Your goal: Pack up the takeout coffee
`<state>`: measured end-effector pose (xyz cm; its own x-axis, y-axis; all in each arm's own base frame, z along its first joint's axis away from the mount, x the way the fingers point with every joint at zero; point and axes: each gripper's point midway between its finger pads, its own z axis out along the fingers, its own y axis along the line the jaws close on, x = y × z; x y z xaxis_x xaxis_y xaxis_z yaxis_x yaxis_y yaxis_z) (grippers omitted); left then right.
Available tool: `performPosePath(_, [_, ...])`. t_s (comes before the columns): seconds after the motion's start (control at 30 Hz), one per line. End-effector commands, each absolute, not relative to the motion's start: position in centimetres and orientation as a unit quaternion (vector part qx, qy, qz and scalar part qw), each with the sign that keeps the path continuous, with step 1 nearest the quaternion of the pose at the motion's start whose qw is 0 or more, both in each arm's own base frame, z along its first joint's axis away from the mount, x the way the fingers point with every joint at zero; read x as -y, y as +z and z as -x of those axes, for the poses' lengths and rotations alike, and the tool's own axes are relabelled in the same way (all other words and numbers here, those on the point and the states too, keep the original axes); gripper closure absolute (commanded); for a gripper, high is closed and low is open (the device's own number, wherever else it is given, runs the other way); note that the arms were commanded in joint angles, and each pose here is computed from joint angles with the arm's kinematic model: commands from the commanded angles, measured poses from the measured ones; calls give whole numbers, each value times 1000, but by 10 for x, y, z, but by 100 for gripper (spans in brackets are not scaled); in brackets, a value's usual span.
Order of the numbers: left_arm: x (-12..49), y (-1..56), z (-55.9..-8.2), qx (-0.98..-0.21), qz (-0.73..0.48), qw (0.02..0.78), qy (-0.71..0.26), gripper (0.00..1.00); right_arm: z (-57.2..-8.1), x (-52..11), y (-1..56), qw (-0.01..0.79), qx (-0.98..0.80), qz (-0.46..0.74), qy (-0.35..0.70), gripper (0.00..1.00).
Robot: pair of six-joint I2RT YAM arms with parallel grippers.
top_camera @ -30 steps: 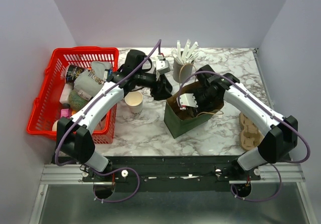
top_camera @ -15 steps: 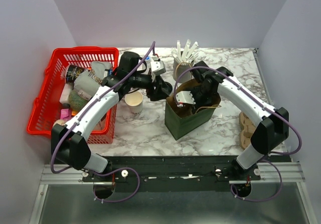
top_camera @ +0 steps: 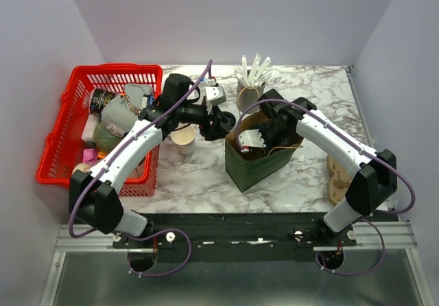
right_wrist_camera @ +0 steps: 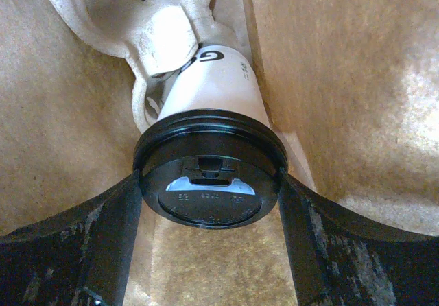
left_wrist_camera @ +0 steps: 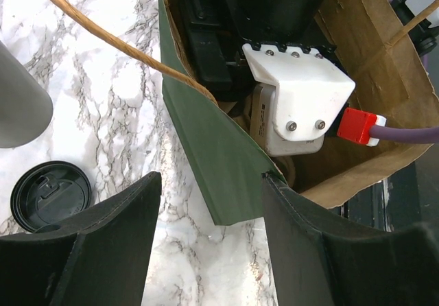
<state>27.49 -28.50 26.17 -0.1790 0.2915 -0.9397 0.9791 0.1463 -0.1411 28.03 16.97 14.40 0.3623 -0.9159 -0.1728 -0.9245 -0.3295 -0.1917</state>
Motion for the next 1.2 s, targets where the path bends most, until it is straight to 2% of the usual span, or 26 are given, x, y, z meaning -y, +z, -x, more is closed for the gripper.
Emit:
performPosePath(0.0, [283,270,-272,-631,-500,418,-421,31,-258,-153,114,58,-579,812,40,68])
performPosePath(0.23, [283,276,-275,-630,-500,422,-418,31,-251,-152,112,50,-584,809,51,66])
performPosePath(0.43, [277,282,-281,-630,-504,429,-406,31,-268,-163,131,87,-604,791,42,56])
performPosePath(0.53, [276,284,-284,-630,-505,430,-404,31,-271,-167,141,100,-608,787,42,48])
performPosePath(0.6, [275,285,-286,-631,-503,430,-404,31,-270,-167,143,107,-606,787,41,39])
performPosePath(0.7, [276,288,-288,-631,-501,432,-405,31,-269,-165,143,112,-605,787,38,17])
performPosePath(0.73, [276,289,-289,-631,-501,431,-406,31,-270,-165,144,115,-605,787,37,4])
performPosePath(0.77, [276,290,-289,-631,-500,432,-406,31,-270,-166,145,116,-606,786,37,0])
performPosePath(1.17, [280,295,-295,-630,-493,435,-414,30,-273,-180,187,167,-624,762,51,0])
